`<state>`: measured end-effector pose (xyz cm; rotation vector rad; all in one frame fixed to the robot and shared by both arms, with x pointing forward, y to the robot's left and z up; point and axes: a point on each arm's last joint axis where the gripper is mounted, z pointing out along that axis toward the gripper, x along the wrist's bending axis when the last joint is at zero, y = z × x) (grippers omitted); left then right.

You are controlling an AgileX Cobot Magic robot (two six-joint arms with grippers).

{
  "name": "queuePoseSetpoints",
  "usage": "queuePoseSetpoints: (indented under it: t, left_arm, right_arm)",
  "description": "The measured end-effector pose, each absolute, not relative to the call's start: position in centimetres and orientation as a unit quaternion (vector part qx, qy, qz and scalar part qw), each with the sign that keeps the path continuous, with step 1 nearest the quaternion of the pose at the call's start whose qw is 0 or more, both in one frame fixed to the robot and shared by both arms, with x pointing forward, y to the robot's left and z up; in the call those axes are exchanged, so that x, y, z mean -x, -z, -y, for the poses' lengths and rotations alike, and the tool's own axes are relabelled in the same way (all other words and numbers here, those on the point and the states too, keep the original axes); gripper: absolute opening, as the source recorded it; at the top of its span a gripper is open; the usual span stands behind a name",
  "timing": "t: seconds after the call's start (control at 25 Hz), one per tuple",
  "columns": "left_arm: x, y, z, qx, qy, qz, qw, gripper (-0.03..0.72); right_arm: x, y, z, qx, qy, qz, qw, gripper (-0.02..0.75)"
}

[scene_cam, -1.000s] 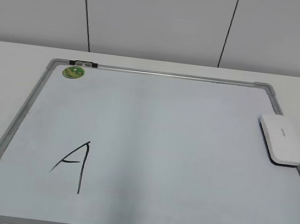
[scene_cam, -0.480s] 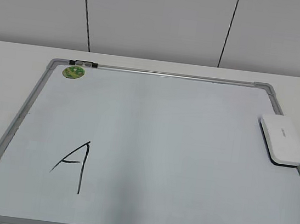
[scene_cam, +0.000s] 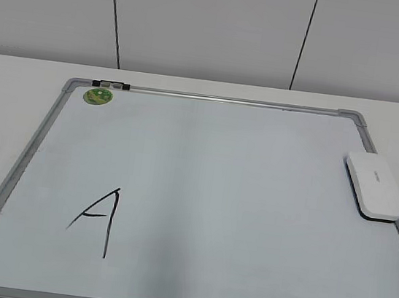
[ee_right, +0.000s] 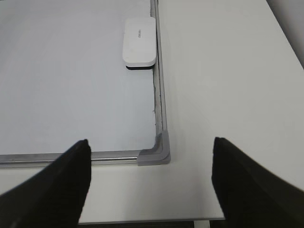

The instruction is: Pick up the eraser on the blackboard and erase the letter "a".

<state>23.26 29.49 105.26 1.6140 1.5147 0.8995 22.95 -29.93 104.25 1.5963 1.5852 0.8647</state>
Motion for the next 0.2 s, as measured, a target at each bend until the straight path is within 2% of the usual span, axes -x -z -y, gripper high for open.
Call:
queuePoseSetpoints:
  t: [0.2]
  left_arm:
    - [-23.26,-105.26,-29.49,-0.628,-0.35,-0.59,0.367,0.482]
  right_arm:
    - [-22.95,-104.25,29.93,-0.619,-0.335,-0.614,0.358,0.587]
